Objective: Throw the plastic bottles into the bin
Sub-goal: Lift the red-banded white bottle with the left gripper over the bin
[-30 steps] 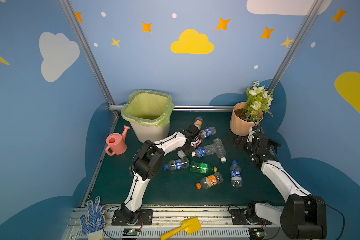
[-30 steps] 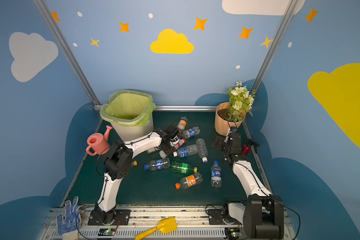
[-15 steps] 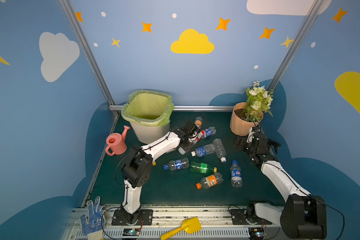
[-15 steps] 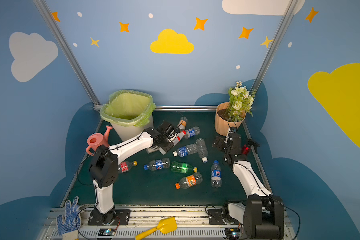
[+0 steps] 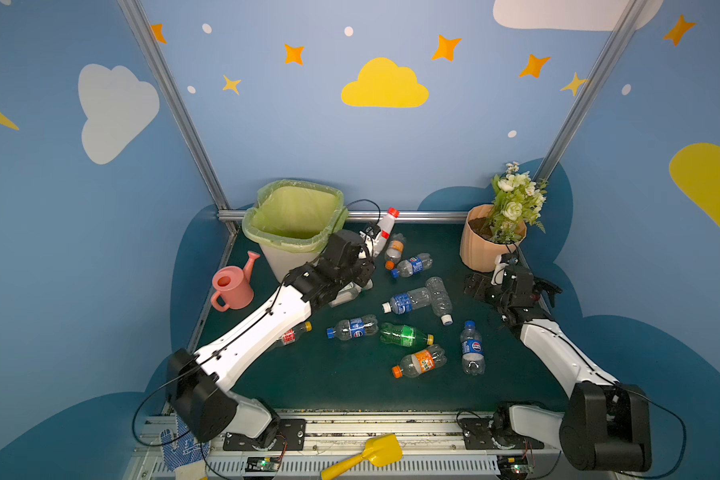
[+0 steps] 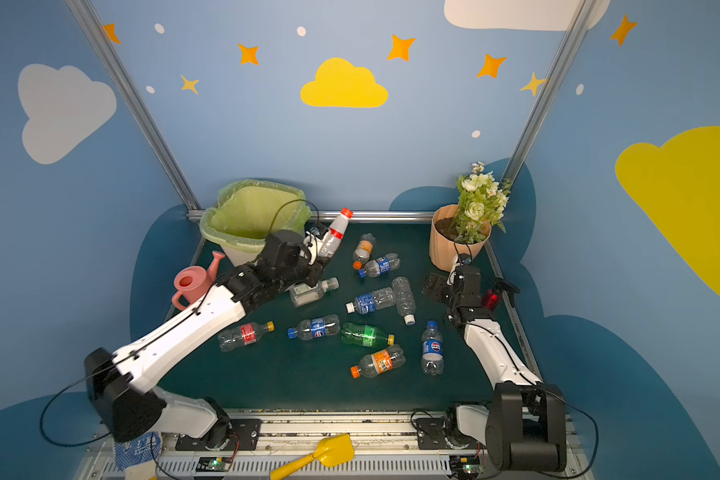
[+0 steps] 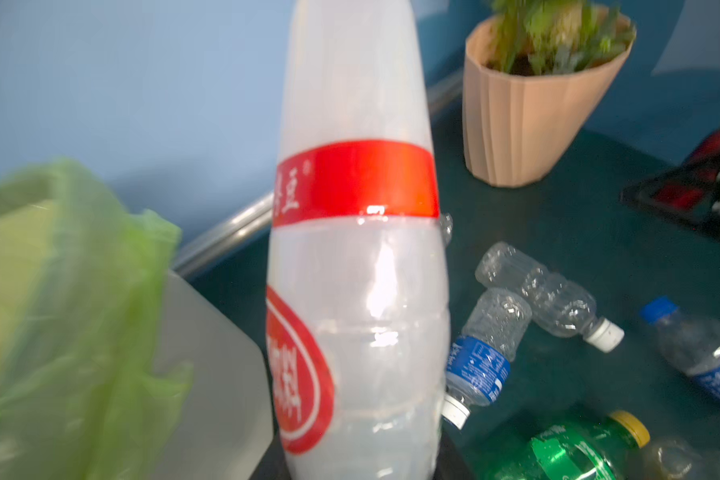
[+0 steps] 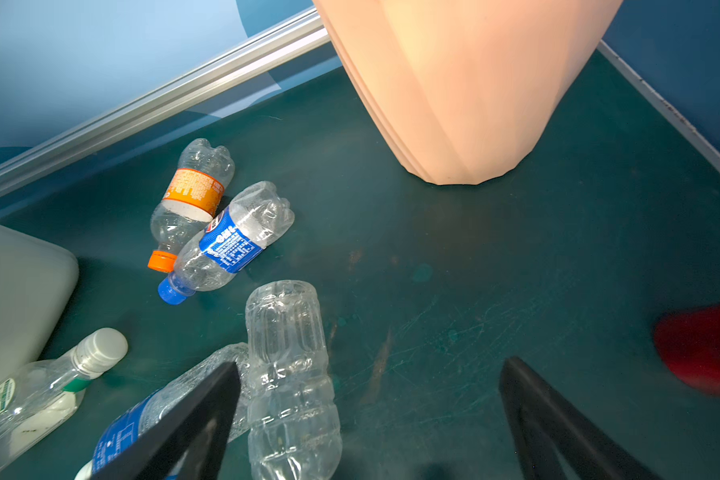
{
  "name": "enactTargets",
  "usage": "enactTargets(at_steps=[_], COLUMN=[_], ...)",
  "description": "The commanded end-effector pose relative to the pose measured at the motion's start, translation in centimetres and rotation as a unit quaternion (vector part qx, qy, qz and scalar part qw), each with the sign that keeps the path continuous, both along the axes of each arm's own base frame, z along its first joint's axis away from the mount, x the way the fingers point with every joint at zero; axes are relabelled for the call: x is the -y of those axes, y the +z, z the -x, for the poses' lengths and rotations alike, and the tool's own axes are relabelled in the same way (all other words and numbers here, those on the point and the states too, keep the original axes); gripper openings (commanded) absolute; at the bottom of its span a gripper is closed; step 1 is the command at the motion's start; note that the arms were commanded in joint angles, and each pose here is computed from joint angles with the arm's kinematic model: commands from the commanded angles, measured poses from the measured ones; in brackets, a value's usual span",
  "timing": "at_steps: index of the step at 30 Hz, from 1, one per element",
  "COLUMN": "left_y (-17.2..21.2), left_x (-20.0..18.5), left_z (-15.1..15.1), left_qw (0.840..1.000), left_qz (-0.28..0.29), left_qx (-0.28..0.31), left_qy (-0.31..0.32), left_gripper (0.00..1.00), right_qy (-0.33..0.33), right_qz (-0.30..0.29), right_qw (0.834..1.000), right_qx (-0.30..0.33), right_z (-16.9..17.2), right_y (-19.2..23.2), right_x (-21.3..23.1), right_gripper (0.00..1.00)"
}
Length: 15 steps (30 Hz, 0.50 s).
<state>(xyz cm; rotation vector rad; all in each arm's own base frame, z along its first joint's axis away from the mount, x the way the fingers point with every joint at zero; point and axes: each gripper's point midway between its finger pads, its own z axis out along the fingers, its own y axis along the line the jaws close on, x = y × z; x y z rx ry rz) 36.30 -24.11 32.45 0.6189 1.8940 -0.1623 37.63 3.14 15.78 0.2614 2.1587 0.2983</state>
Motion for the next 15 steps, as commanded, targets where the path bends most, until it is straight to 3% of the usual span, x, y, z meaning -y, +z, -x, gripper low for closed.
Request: enactTargets(at_steps=[1, 7, 10, 15], left_y=[8.3, 17.1, 19.9, 19.6], left_x=[-2.8, -7.2, -9.2, -13.4], left_z=[0.7, 4.1, 4.8, 1.4], left_qw=[0.986, 0.949, 0.933, 0.935], left_qz=[0.066, 0.093, 0.088, 0.111], left_qx=[0.148, 0.294, 0.337, 0.307], left_qy=[0.040, 0.066, 0.088, 0.137], left_gripper=[0.40, 0.39, 0.39, 0.41], right_qy=[0.008, 0.015, 0.018, 0.022], right_qz=[-0.015, -0.019, -0.019, -0.018], right_qw=[1.000, 1.000, 0.999, 0.999], right_qx=[0.018, 0.018, 0.020, 0.023], right_z=[-0.8, -1.1, -1.2, -1.3], right_y=[1.2, 1.3, 1.5, 1.9], right_x=[-0.7, -1.3, -1.5, -1.9], right_gripper=[0.97, 0.97, 0.97, 0.97])
